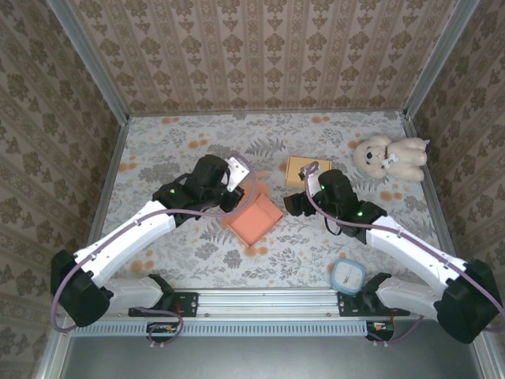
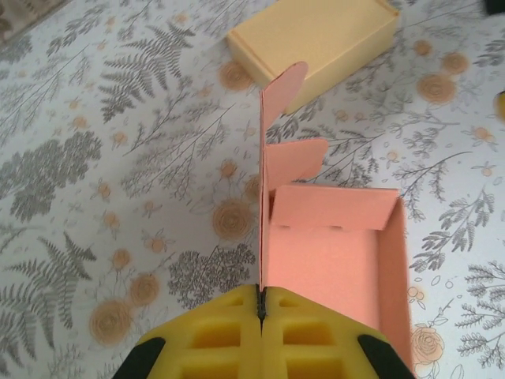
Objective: Fold the paper box
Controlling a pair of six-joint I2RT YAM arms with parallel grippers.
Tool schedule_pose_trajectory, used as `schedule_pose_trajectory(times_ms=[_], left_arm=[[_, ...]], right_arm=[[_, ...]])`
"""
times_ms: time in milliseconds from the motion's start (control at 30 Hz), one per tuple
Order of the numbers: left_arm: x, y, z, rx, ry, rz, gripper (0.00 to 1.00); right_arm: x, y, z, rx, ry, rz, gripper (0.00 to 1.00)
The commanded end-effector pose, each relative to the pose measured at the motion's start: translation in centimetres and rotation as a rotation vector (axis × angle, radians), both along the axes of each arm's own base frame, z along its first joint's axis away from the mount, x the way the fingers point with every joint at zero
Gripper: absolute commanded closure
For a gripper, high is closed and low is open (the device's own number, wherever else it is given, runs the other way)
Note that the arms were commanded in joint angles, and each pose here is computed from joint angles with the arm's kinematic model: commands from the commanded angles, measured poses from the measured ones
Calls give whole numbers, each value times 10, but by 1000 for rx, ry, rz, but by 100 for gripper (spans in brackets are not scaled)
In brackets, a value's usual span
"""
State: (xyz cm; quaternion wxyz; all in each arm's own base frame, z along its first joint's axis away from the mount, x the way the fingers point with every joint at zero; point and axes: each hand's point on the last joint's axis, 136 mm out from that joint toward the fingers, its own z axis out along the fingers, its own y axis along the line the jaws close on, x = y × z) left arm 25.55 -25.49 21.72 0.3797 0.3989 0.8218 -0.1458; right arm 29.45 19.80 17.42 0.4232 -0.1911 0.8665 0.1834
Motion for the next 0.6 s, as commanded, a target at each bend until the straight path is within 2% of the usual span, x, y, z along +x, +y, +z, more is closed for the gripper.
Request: schedule_pose_trajectory(times_ms=[0,133,267,333,400,433,500,567], left_arm=[[-17,-25,27,-108,-100,-292,100],[-15,-33,27,-79,-99,-426,100],[-5,-46,28,-78,-78,-478,94],[7,-50,24,-61,-70,-460,87],[15,-55,22,-57,-56,-443,69],[18,-57,22,-66,-53,-429,64],[28,-59,26,-86,-80,-358,60],[45,-51,38,-103,-135,-169,59]], right_arm=[[-10,17,-16,101,122,52,23],[-20,21,-31,218,190,44,25],[-29,22,-49,286,226,28,28],[-32,20,-56,321,248,3,29],[-35,18,-60,355,264,-24,31],[-36,15,-62,364,263,-42,32],[-38,6,-62,377,243,-88,33],[-40,-8,-62,373,212,-147,33]])
